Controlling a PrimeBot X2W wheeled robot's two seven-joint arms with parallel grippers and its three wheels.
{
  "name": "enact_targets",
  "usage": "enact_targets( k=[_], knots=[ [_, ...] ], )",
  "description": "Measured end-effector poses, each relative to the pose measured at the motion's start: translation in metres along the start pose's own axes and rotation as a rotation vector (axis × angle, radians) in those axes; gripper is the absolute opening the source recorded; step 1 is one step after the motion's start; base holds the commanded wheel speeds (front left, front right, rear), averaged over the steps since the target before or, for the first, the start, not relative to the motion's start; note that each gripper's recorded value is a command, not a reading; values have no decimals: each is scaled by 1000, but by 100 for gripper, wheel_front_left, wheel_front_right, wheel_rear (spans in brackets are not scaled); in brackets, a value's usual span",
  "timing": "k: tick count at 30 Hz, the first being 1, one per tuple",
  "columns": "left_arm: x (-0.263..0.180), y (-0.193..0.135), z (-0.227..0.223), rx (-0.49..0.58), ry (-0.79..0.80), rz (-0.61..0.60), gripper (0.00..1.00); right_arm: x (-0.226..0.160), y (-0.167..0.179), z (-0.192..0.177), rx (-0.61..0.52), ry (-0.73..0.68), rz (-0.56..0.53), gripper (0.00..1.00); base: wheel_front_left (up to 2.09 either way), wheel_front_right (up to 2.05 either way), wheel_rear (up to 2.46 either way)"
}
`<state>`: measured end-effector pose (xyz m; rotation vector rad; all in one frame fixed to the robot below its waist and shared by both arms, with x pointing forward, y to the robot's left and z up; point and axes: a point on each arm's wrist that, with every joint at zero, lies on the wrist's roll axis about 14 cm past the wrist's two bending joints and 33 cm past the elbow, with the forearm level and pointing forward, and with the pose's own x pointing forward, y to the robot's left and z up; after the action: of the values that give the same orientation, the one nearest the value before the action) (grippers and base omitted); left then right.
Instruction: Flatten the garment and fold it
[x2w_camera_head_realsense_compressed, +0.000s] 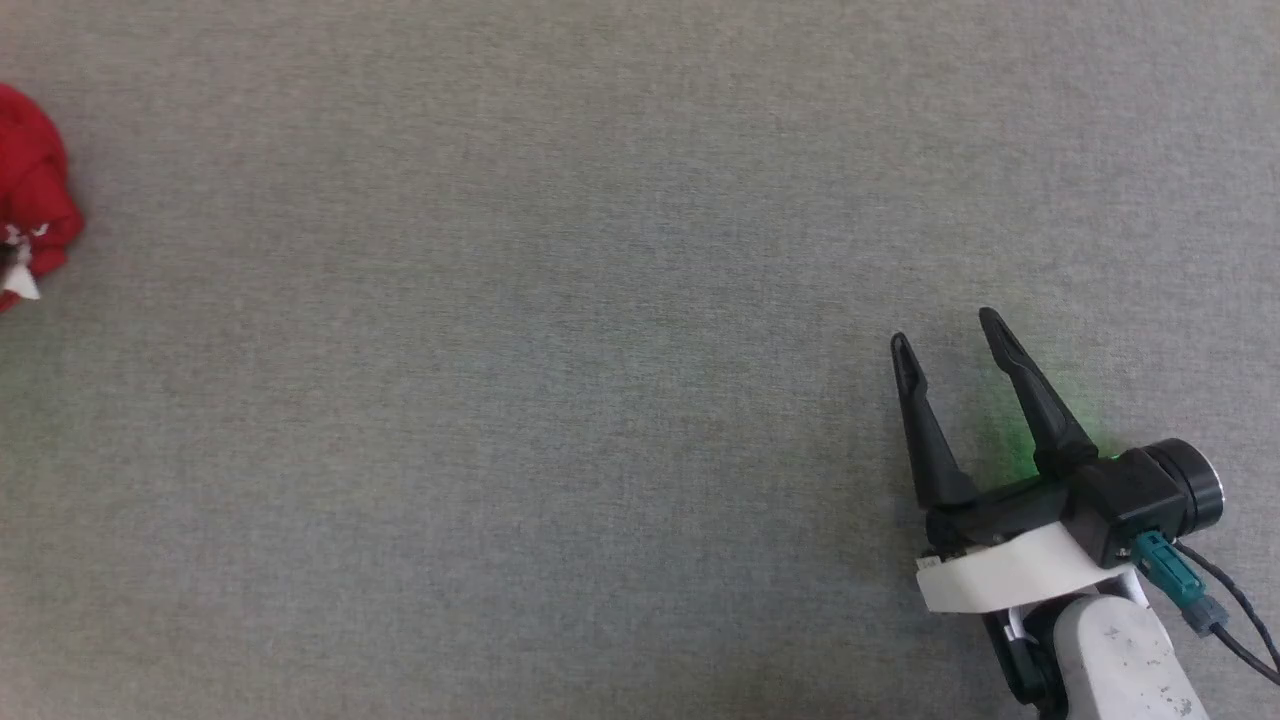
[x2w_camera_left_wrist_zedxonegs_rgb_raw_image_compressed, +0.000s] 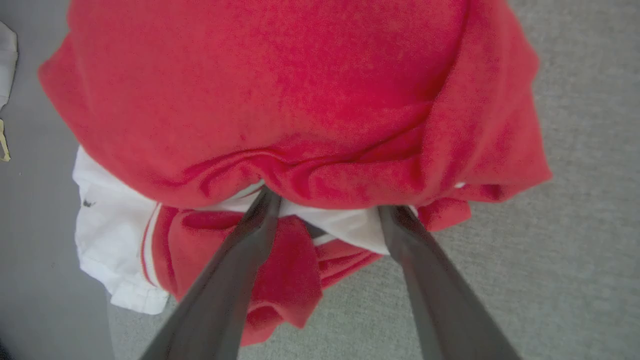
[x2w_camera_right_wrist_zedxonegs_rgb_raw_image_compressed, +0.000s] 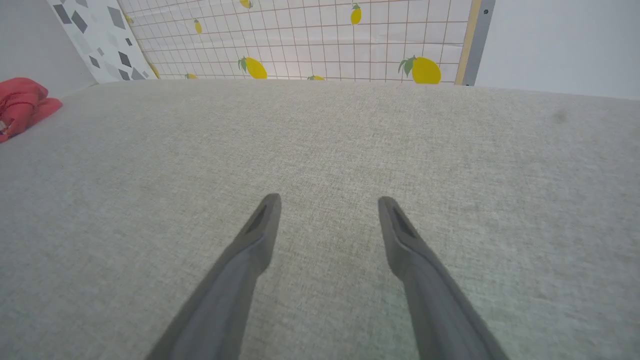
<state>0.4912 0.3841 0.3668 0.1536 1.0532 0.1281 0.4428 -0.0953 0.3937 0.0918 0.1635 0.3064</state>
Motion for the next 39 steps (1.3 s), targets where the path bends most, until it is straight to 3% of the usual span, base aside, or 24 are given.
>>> enact_targets(
  k=[1, 2, 3, 12, 17, 21, 26, 32, 35, 39],
  knots=[
    [2, 1, -3, -6, 26, -3, 100, -1, -2, -2, -1, 6, -6, 100, 0, 0, 0],
    [3, 0, -4, -8, 39, -9, 41, -2, -3, -3, -1, 10, -9, 100, 0, 0, 0],
    [4, -1, -4, -15, 46, -20, 0, -2, -5, -5, -1, 14, -14, 100, 0, 0, 0],
    [-11, 1, 10, -58, -86, -35, 0, -6, -2, 5, -10, -1, -10, 100, 0, 0, 0],
    [-44, 14, 48, -96, -343, -9, 0, -15, 3, 19, -21, -29, -5, 100, 0, 0, 0],
    [-89, 21, 96, -203, -639, -1, 0, -29, 6, 30, -22, -46, -8, 100, 0, 0, 0],
    [-161, 12, 146, -182, -956, -26, 0, -42, 7, 51, -33, -96, -20, 100, 0, 0, 0],
    [-240, -39, 180, -106, -1219, -148, 0, -58, 5, 77, -38, -169, -39, 100, 0, 0, 0],
    [-278, -85, 189, -32, -1326, -235, 0, -67, 3, 91, -41, -206, -54, 100, 0, 0, 0],
    [-320, -148, 190, -9, -1436, -368, 0, -78, -2, 105, -46, -251, -76, 100, 0, 0, 0]
  ],
)
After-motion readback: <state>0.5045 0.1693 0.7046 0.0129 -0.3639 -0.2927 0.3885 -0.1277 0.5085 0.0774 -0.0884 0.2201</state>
